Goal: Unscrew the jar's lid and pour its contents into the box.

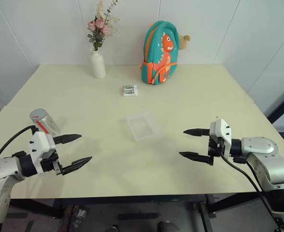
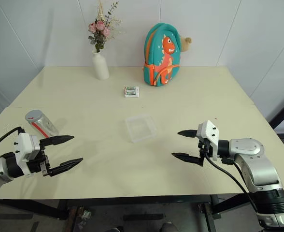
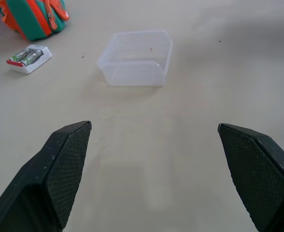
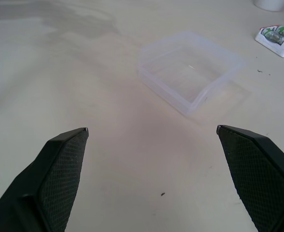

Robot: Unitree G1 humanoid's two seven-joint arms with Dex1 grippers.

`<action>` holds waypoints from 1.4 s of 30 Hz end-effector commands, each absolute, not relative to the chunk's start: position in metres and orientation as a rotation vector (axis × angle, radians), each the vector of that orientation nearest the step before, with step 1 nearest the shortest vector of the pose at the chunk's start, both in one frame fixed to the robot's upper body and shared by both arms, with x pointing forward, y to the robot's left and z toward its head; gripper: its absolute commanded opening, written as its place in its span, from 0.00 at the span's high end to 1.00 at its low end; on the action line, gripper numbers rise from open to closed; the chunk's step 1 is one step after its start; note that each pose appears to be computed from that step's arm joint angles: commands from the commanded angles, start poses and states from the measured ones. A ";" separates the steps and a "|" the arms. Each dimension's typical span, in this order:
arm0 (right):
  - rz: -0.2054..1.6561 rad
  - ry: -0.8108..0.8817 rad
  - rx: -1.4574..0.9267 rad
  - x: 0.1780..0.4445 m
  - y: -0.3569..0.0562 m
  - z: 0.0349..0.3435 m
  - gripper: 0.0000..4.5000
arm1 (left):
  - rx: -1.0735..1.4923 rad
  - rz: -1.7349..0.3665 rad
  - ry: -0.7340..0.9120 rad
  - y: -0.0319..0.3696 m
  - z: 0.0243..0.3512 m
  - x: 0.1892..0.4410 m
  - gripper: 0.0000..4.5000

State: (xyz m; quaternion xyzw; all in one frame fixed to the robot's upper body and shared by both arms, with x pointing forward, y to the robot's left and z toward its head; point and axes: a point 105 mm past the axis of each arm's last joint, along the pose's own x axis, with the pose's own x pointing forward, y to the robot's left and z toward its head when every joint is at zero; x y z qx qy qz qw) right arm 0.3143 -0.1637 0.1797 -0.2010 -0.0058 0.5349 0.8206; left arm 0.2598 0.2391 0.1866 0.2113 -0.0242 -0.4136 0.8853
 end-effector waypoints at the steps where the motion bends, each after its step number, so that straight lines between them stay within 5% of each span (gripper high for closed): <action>1: 1.162 -0.068 -0.438 0.319 -0.156 0.188 0.00 | 0.464 -0.815 -0.090 0.241 0.195 0.254 0.00; 6: 1.213 -0.071 -0.429 0.326 -0.145 0.187 0.00 | 0.449 -0.735 -0.093 0.247 0.192 0.247 0.00; 12: 1.356 -0.194 -0.358 0.323 -0.102 0.210 0.00 | 0.323 -0.081 -0.165 0.313 0.176 0.231 0.00; 16: 1.409 -0.270 -0.304 0.319 -0.080 0.228 0.00 | 0.277 0.136 -0.217 0.339 0.179 0.228 0.00; 27: 1.394 -0.385 -0.224 0.315 -0.055 0.266 0.00 | 0.219 0.116 -0.277 0.348 0.181 0.305 0.00; 42: 1.295 -0.398 -0.205 0.305 -0.061 0.267 0.00 | 0.223 0.128 -0.273 0.373 0.190 0.346 0.00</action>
